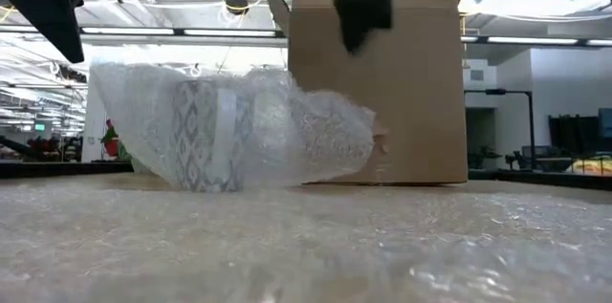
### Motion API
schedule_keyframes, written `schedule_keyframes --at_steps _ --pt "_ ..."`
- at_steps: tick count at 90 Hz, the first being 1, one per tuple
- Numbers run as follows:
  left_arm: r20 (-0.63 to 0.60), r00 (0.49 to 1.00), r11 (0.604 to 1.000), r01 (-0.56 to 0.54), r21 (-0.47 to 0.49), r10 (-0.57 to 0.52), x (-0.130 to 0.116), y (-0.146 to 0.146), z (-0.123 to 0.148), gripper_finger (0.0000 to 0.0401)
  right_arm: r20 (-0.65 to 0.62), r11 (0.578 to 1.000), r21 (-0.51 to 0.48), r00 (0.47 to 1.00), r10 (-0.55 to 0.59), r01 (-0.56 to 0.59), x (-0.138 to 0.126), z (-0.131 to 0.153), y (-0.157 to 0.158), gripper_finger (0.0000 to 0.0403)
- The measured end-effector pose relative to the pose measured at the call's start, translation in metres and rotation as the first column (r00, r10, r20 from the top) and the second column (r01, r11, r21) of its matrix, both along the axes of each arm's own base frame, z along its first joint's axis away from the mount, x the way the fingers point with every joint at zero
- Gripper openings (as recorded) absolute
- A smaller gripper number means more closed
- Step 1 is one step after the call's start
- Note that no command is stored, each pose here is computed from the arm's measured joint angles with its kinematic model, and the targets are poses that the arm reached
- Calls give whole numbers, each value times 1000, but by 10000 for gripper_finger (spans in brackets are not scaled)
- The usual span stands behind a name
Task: Wrap mug
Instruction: Wrap the white mug with bubble wrap
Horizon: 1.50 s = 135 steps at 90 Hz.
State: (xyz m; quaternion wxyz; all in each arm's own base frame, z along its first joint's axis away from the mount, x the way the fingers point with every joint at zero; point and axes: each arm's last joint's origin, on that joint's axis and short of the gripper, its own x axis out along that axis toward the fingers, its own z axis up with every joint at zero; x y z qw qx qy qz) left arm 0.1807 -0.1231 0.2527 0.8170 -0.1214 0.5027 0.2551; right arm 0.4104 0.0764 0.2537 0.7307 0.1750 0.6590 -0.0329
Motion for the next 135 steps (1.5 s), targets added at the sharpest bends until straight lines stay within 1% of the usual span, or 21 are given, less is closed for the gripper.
schedule_keyframes --at_steps 10,20,26,35,42,50,57,73,78,89,97,110,119,129,135 --pt "-15 1000 1000 21 -5 -21 0 0 0 0 -41 1000 24 999 -10 11 -4 -30 6 177" --pt "-29 999 999 31 -16 -31 -1 -1 0 0 6 998 36 999 -54 54 -2 -56 8 239" --pt "-42 999 999 33 -23 -33 -1 -1 -1 0 60 994 31 992 -108 106 2 -64 8 260" --pt "-55 998 999 43 -32 -45 -2 -1 -1 0 107 982 -42 978 -177 182 5 -70 1 265" --pt "-66 995 997 78 -28 -80 -4 -4 -2 0 172 972 -86 964 -201 218 9 -72 -4 251" --pt "-92 991 995 98 -11 -99 -7 -3 -8 0 241 963 -102 946 -218 248 15 -71 -8 214" --pt "-121 989 996 89 2 -89 -10 0 -17 0 283 960 -93 931 -229 264 19 -70 -12 165" --pt "-156 984 995 95 16 -91 -14 3 -30 0 295 956 -93 925 -239 277 21 -67 -22 40" --pt "-157 984 995 96 36 -89 -15 4 -34 0 304 960 -99 926 -222 262 19 -61 -24 14" --pt "-146 986 991 99 95 -84 -15 9 -39 0 363 963 -82 908 -210 255 15 -40 -24 9" --pt "-96 990 986 118 114 -107 -8 11 -43 0 400 966 -74 895 -197 246 15 -32 -24 3" --pt "-13 984 978 179 103 -179 5 14 -55 0 489 967 -34 848 -204 253 20 -19 -23 2" --pt "-1 981 974 195 111 -196 10 21 -64 0 534 968 -13 820 -206 252 24 -16 -22 1" --pt "17 976 970 213 117 -216 16 27 -67 0 576 970 8 792 -202 242 28 -13 -17 1" --pt "28 970 964 236 123 -241 20 28 -66 0 583 971 11 787 -199 238 28 -13 -15 1"
